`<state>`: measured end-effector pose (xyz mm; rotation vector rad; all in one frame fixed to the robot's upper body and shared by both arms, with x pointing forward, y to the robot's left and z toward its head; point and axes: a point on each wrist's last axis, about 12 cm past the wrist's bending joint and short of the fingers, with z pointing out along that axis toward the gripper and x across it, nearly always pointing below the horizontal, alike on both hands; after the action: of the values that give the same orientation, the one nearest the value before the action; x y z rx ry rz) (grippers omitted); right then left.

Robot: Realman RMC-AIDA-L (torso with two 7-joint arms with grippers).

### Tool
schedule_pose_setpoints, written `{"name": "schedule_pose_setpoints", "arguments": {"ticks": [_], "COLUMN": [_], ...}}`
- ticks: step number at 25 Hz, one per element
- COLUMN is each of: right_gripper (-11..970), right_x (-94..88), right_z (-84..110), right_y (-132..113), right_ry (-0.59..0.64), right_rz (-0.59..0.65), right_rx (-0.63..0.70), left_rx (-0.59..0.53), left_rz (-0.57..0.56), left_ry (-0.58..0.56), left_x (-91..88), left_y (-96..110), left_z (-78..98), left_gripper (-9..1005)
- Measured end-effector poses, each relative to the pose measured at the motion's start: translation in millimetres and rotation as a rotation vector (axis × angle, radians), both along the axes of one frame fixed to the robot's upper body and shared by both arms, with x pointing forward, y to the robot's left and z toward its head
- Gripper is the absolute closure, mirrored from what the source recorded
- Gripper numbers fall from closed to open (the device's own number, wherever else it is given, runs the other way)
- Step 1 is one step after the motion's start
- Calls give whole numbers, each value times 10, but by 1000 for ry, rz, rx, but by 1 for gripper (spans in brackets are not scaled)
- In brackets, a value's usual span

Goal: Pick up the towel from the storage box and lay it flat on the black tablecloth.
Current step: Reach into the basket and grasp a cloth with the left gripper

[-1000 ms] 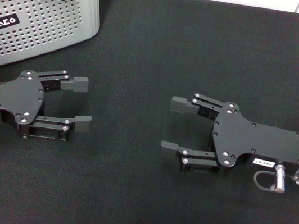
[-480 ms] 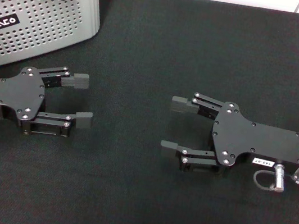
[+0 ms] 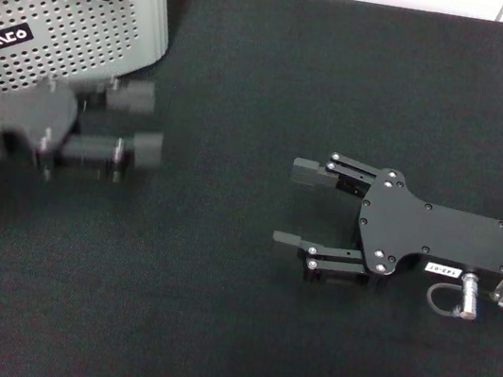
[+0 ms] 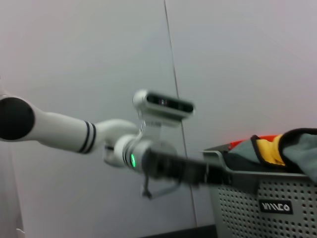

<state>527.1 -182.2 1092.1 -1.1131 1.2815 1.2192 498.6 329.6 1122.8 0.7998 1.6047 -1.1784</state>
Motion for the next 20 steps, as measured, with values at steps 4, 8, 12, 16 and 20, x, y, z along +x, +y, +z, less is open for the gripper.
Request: {"name": "schedule_pose_setpoints", "arguments": {"ticks": [4,8,12,16,20], "right_gripper": [131,131,131,131,132], "right_x": [-4,-28,-65,-81,-60], "right_z": [-35,-67,-118,-173,-198], "right_y": [-25,-58,-114,-171,-182], "right_ry": [5,14,31,44,46], "right_rz": [-22,-40,-71,-115,-140], "right_rx": [-10,-10,-11,-22,-37], "left_rx": [-3,117,267,466,626], "left_rz": [0,165,345,540,695], "left_ry": [22,-100,-181,-223,-227], "left_x": [102,175,215,230,218], "left_y": [-107,-85,17,161,298], "left_z": [441,902,1243,1424,1442], "left_gripper": [120,135,191,219,238]}}
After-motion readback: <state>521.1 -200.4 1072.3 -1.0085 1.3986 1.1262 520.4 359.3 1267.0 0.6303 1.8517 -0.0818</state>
